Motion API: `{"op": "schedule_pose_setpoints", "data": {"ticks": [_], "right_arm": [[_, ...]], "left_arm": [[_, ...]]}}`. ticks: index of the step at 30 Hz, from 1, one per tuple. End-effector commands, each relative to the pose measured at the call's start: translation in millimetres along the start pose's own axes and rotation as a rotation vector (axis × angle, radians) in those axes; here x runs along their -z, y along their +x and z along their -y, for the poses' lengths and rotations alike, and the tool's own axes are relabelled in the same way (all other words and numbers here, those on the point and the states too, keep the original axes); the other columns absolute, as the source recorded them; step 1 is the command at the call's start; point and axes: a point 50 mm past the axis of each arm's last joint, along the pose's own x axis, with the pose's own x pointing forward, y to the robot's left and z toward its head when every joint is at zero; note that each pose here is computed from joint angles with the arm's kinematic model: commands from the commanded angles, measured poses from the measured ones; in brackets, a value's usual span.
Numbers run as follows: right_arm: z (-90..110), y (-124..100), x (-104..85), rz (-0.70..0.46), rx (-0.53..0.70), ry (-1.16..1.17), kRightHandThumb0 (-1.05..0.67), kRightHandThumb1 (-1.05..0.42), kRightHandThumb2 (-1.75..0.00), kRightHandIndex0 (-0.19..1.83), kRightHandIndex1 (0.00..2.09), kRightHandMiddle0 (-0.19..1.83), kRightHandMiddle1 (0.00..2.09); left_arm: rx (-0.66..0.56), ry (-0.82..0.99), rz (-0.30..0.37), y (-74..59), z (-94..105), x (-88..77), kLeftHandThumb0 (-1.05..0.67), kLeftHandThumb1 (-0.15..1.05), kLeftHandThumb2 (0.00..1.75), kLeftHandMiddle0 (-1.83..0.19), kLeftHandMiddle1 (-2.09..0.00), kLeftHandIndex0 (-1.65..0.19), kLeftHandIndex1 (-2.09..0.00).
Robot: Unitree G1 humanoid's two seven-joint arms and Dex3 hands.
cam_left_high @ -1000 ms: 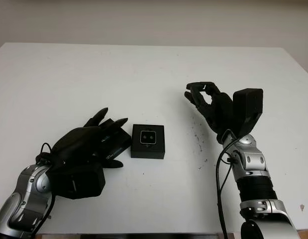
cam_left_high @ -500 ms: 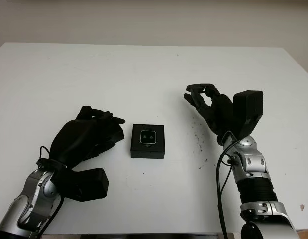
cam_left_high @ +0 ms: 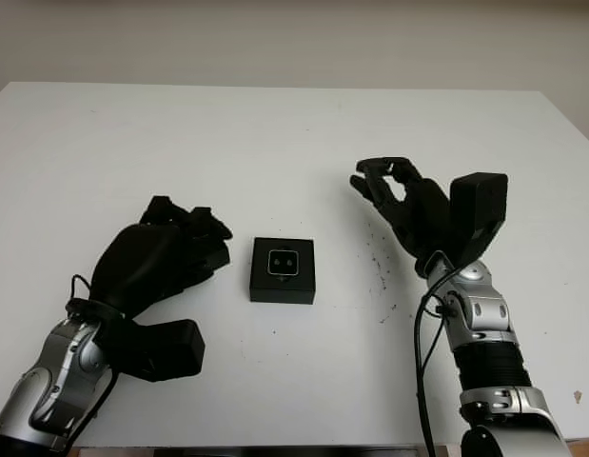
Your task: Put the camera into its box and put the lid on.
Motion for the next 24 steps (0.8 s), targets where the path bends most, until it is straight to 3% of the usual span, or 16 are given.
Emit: {"op": "schedule_pose_setpoints", "data": {"ticks": [1,6,12,18,24], "right_arm": [[-0.7,-1.1,-2.4,0.017,0.001,-0.006,-0.55,-1.05,-0.32,0.26,0.37,-0.06,1.67],[-1.3,-0.8,-0.6,0.013,0.003,-0.008,-0.56,-1.05,-0.32,0.24,0.41,-0.08,1.58],[-1.8,-0.8,0.7,0.010,0.003,-0.013,-0.57,-1.05,-0.32,0.23,0.44,-0.08,1.52],[-2.9,-0.4,1.7,0.010,0.004,-0.016,-0.56,-1.05,-0.33,0.21,0.47,-0.06,1.55],[-2.5,-0.4,1.7,0.009,-0.004,-0.018,-0.56,-1.05,-0.33,0.19,0.51,-0.07,1.59]], "left_arm": [[-0.018,0.005,0.001,4.2,-10.4,1.8,-0.15,1.04,0.06,-0.21,-1.50,-0.20,-1.18],[-0.062,-0.063,0.019,9.5,-27.4,1.2,-0.16,1.05,0.07,-0.17,-1.66,-0.21,-1.16],[-0.124,-0.136,0.053,13.5,-54.1,-5.0,-0.16,1.05,0.06,-0.23,-1.33,-0.25,-1.10],[-0.151,-0.161,0.087,12.7,-67.1,-13.3,-0.16,1.05,0.06,-0.23,-1.41,-0.26,-1.08],[-0.116,-0.182,0.090,9.3,-69.1,-18.5,-0.17,1.05,0.07,-0.23,-1.28,-0.20,-1.02]]}}
